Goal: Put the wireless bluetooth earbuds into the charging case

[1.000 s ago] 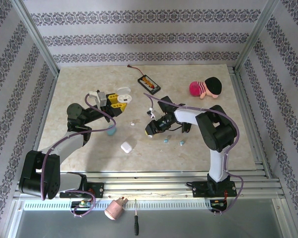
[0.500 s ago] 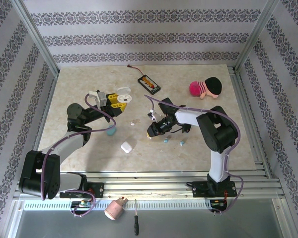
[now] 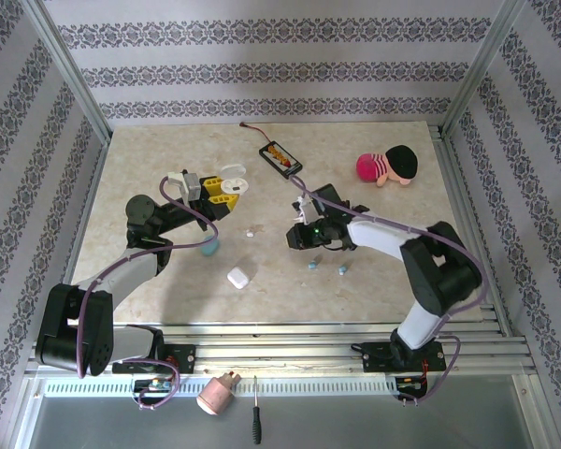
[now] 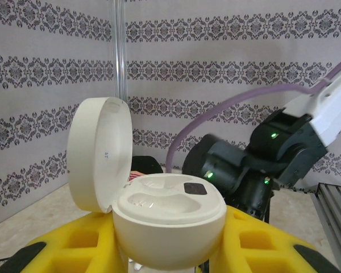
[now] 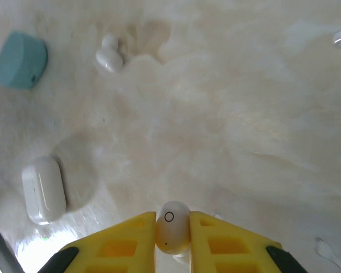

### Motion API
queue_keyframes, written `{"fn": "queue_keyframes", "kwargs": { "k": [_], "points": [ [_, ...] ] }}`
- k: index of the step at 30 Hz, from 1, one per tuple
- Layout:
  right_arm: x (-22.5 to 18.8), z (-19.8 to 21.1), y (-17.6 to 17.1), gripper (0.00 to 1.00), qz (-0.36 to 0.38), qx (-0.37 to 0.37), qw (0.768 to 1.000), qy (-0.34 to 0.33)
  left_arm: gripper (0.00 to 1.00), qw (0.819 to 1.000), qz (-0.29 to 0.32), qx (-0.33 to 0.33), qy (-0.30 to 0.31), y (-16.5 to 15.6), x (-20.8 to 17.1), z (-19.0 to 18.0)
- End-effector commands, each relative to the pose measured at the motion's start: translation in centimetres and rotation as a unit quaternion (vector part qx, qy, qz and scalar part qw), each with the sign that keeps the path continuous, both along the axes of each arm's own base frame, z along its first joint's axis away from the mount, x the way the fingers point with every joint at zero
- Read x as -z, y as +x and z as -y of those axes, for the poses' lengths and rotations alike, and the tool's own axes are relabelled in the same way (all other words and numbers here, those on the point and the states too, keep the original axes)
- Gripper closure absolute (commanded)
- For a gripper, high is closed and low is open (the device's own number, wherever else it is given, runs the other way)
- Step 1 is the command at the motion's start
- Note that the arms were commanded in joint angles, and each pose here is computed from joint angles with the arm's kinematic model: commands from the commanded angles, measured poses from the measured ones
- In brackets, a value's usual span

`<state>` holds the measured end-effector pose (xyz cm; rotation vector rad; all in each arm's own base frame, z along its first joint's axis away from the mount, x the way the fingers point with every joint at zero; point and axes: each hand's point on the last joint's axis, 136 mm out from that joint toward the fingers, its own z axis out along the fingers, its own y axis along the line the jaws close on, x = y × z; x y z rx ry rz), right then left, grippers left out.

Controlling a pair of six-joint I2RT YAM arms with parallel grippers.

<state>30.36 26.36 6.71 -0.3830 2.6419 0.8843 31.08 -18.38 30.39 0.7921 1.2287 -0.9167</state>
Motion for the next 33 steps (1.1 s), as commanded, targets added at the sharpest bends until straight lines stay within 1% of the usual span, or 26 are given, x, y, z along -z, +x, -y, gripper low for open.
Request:
{"fn": "queue_keyframes", "kwargs": {
  "k": [1, 4, 6, 10, 13, 16, 19, 24, 30, 33],
  "points": [
    [-1.4, 1.6, 2.1, 0.84, 0.034, 0.128, 0.991, -0.006, 0.70, 1.000, 0.016, 0.003, 0.000, 0.1, -0.7, -0.2],
    [-2.1, 2.5, 2.2, 0.83, 0.042, 0.192, 0.980, -0.001, 0.70, 1.000, 0.017, 0.006, -0.002, 0.2, -0.8, -0.1],
    [-2.2, 3.2, 2.2, 0.84, 0.047, 0.232, 0.971, -0.014, 0.70, 1.000, 0.017, 0.008, -0.003, 0.2, -0.9, -0.1],
    [-1.5, 4.4, 1.9, 0.84, 0.043, 0.283, 0.957, -0.041, 0.70, 1.000, 0.019, 0.009, -0.006, 0.2, -1.0, -0.1],
    [-1.2, 5.4, 1.7, 0.85, 0.056, 0.323, 0.943, -0.065, 0.70, 1.000, 0.019, 0.009, -0.006, 0.1, -0.9, -0.1],
    [-1.3, 6.2, 1.4, 0.87, 0.069, 0.344, 0.933, -0.080, 0.70, 1.000, 0.019, 0.010, -0.004, 0.0, -0.9, -0.1],
    [-2.1, 6.2, 1.5, 0.87, 0.081, 0.335, 0.936, -0.079, 0.70, 1.000, 0.015, 0.014, 0.001, 0.1, -0.8, 0.0],
    [-5.3, 5.5, 1.6, 0.86, 0.115, 0.304, 0.944, -0.056, 0.70, 1.000, 0.015, 0.011, 0.006, 0.0, -0.7, 0.0],
    [-11.6, 2.2, 1.4, 0.85, 0.170, 0.223, 0.959, 0.033, 0.70, 1.000, 0.012, 0.017, 0.006, 0.0, -0.7, 0.1],
    [-15.8, 0.1, 0.7, 0.85, 0.211, 0.158, 0.961, 0.080, 0.70, 1.000, 0.015, 0.022, 0.002, -0.1, -1.0, 0.1]
  ]
}}
